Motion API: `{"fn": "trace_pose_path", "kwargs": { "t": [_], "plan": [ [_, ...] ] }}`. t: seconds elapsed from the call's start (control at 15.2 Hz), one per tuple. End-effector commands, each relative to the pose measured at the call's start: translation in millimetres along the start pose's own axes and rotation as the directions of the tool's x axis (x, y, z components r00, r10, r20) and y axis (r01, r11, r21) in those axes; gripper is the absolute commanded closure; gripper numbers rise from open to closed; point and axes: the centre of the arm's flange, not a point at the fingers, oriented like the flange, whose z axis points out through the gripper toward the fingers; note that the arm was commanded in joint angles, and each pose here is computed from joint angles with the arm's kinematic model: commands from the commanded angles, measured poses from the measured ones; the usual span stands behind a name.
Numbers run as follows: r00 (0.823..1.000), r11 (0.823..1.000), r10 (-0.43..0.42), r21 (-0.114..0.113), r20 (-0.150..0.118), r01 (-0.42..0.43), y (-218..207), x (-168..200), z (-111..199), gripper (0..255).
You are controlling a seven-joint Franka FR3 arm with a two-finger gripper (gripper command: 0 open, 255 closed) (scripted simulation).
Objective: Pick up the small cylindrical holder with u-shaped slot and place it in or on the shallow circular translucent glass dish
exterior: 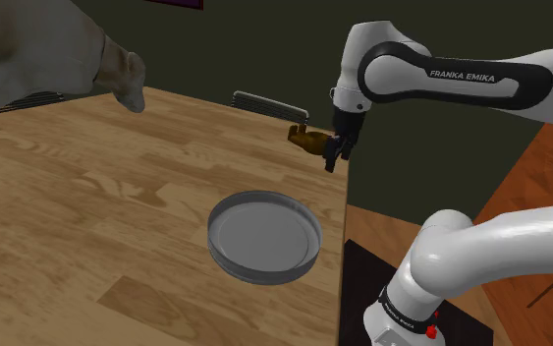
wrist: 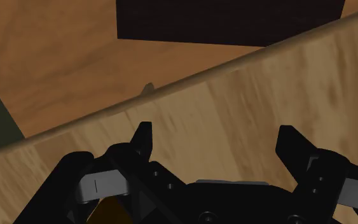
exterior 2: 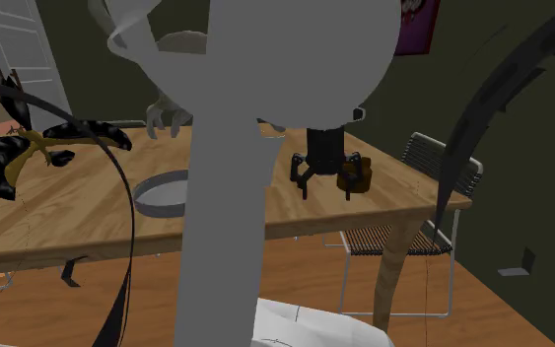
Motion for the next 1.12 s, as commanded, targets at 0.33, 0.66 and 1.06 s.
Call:
{"fn": "trace_pose_path", "kwargs": {
  "t": [0.33,0.66,1.06],
  "plan": [
    [0.996,0.996,0.069,0.051,0.053,-0.072,34.9,65.0,-18.6,0],
    [0.985,0.984,0.135,0.098,0.108,-0.146,75.1,128.1,-31.9,0],
    [0.973,0.973,0.176,0.127,0.147,-0.195,102.9,167.4,-27.3,0]
  ]
}}
